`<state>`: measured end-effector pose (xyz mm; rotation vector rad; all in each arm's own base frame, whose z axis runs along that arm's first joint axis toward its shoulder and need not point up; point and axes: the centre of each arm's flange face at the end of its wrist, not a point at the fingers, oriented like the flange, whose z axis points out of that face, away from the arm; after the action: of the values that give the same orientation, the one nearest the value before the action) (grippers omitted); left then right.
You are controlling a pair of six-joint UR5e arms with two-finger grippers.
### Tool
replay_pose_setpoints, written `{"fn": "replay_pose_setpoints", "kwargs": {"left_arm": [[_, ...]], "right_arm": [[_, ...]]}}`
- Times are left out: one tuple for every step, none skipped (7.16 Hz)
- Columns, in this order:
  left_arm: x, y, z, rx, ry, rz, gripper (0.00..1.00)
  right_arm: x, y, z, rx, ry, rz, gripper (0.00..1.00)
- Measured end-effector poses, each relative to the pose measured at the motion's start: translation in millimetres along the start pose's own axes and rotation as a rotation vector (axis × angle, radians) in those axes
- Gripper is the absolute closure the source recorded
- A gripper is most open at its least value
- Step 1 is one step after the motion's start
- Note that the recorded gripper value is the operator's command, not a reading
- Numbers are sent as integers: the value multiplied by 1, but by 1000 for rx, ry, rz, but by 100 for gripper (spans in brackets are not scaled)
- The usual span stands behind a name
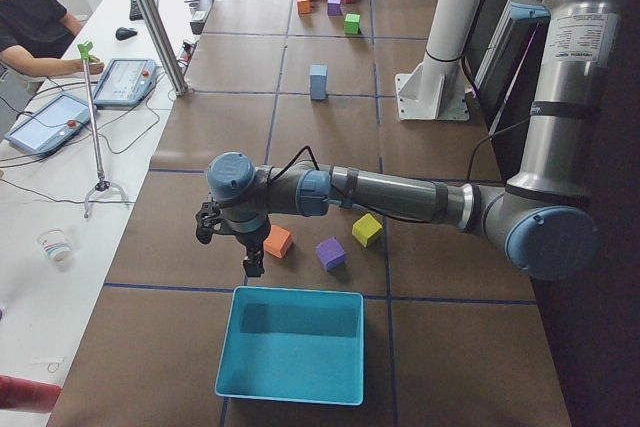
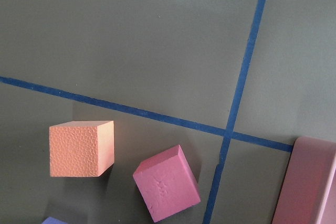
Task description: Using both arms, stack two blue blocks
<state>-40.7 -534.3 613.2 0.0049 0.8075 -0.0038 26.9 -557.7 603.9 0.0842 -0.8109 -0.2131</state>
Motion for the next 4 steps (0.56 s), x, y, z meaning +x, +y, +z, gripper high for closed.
{"fn": "replay_pose_setpoints", "kwargs": {"left_arm": [[-9, -1, 10, 21, -3, 23, 0], [-13, -2, 14, 45, -2, 47, 0], [-14, -3, 15, 60, 0, 63, 0], [-13, -4, 15, 65, 0, 70, 0]], "right_arm": [[0, 1, 1, -10, 5, 5, 0], [0, 2, 3, -23, 13, 7, 0], [3, 4, 6, -33, 21, 4, 0], [6, 8, 9, -40, 22, 5, 0]]}}
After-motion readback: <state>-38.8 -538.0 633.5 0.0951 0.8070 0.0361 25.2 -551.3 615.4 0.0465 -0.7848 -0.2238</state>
